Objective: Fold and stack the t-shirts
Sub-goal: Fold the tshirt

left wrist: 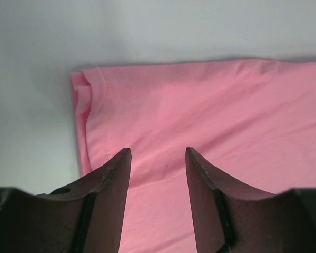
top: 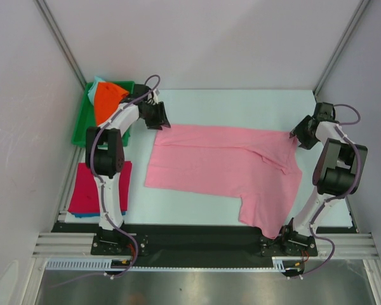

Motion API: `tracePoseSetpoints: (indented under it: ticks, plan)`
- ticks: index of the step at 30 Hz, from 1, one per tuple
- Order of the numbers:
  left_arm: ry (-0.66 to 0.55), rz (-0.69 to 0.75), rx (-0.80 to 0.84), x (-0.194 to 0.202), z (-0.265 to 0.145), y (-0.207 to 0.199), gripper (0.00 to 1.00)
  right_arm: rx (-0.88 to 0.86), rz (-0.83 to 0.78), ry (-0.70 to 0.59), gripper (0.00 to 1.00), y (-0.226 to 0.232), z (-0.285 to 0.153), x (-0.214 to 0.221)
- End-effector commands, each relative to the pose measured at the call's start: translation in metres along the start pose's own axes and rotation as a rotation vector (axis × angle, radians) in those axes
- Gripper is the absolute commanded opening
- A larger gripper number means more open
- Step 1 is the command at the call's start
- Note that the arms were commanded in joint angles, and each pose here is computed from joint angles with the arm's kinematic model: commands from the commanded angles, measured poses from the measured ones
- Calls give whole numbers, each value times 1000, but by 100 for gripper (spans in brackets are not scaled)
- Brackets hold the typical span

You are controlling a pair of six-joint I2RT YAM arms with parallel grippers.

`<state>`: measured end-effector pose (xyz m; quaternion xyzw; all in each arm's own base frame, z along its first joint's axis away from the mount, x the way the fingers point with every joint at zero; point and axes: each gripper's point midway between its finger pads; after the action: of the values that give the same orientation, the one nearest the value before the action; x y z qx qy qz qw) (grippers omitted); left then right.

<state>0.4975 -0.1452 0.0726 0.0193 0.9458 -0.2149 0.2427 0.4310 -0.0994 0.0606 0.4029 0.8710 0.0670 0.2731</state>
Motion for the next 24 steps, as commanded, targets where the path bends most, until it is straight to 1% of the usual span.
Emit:
tracePoseSetpoints:
  ticks: [1,2,3,5,6,7,8,9,11,16,20,22,23,24]
  plan:
    - [-22,-5,65,-16,4,-11,51,-104,-14,-115,57,31,-5,-41]
    - [-20,-19,76,-17,6,-12,51,-123,-19,-102,52,33,4,-40]
    - [1,-49,71,-13,13,-7,50,-135,-22,-103,44,38,6,-45]
    - [15,-91,73,-11,15,-6,49,-123,-25,-79,34,37,14,-45]
    - [22,-102,75,-9,16,-6,48,-111,-27,-60,33,35,19,-43]
    - [33,-107,79,-2,20,-5,48,-114,-32,-68,33,36,20,-44]
    - [40,-114,77,1,21,-4,49,-129,-43,-95,34,38,21,-49]
    - [45,-120,57,4,22,1,49,-119,-42,-93,36,35,25,-48]
    - [73,-145,34,14,27,9,48,-83,-32,-80,36,28,28,-50]
    - [94,-169,30,20,31,13,47,-81,-41,-70,40,21,38,-48]
    - [108,-178,39,24,34,13,47,-106,-39,-63,40,26,48,-50]
    - [108,-181,36,24,34,13,47,-100,-32,-58,36,26,53,-50]
    - [110,-183,35,25,36,14,47,-102,-31,-67,33,27,53,-53]
    - [113,-185,31,26,37,16,47,-102,-29,-77,22,28,52,-57]
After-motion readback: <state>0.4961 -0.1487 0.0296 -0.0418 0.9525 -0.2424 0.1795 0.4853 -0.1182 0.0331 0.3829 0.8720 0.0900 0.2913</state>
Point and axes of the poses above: each gripper's point midway between its finger pads, its own z axis out along the fingers, its own y axis along the line the jaws close on, x = y × z, and after that the axes turned 4 degrees about z, right-handed
